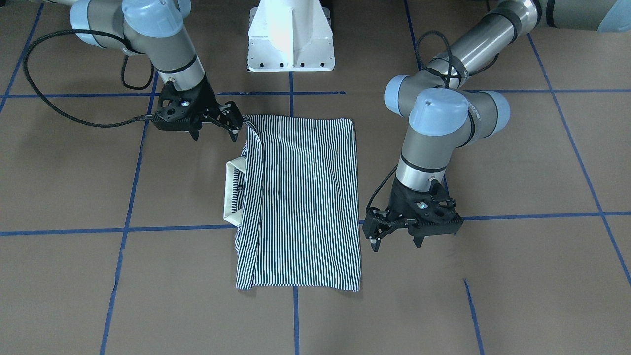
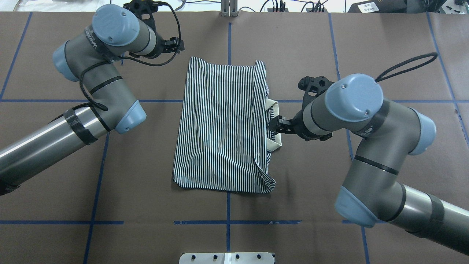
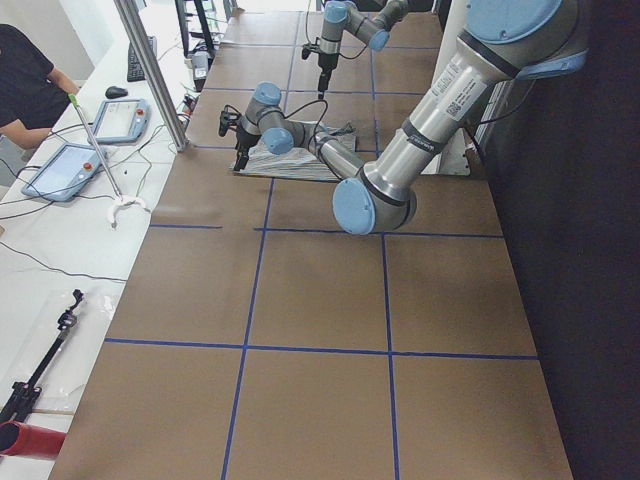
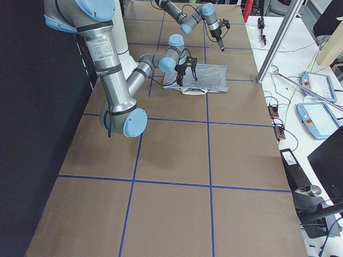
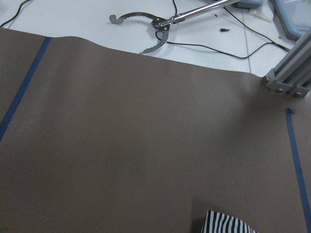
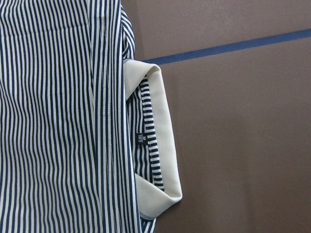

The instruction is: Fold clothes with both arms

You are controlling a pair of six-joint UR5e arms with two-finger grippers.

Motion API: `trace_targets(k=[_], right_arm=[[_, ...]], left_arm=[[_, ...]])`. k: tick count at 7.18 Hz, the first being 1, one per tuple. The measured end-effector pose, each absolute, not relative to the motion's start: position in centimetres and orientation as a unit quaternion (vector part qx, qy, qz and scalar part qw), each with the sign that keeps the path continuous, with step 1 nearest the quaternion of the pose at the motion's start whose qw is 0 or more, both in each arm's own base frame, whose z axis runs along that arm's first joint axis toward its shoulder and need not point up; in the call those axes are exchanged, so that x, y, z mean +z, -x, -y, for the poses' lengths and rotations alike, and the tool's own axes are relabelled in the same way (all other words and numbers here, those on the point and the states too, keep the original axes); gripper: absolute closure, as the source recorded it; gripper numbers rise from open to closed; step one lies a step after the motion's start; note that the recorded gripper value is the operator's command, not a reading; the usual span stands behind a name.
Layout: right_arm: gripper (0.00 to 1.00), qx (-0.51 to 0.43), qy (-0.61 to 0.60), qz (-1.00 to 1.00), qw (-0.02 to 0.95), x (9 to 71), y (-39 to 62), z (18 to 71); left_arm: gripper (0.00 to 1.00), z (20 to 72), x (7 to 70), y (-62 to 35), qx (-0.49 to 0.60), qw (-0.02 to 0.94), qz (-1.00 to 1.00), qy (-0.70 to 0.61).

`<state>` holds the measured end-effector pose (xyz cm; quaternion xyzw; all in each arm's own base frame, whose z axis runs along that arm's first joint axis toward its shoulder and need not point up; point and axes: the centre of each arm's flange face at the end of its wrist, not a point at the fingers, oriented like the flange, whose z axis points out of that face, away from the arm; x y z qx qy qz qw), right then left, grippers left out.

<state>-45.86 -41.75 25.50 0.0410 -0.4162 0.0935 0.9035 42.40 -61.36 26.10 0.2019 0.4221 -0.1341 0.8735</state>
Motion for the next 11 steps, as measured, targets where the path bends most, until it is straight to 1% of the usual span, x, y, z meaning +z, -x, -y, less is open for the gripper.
trace_targets(k=[2,3,6,11], right_arm=[[0.0,0.077,-0.048,0.377,0.922,24.0,52.1,41.9],[0.0,0.068,-0.041,0.358,0.93,23.4,54.5,41.1],[0.0,0.036,-0.017,0.313,0.949,24.6,58.2,38.7],[0.0,-0.003,0.008,0.271,0.963,27.0,59.1,38.1]], left_arm=[[0.0,57.4,25.4,-39.2,-0.114,0.866,-0.443,-0.202],[0.0,56.6,25.4,-38.8,-0.107,0.864,-0.45,-0.196],[0.0,56.2,25.4,-38.6,-0.103,0.863,-0.455,-0.192],[0.0,56.1,25.2,-38.7,-0.102,0.861,-0.459,-0.193]])
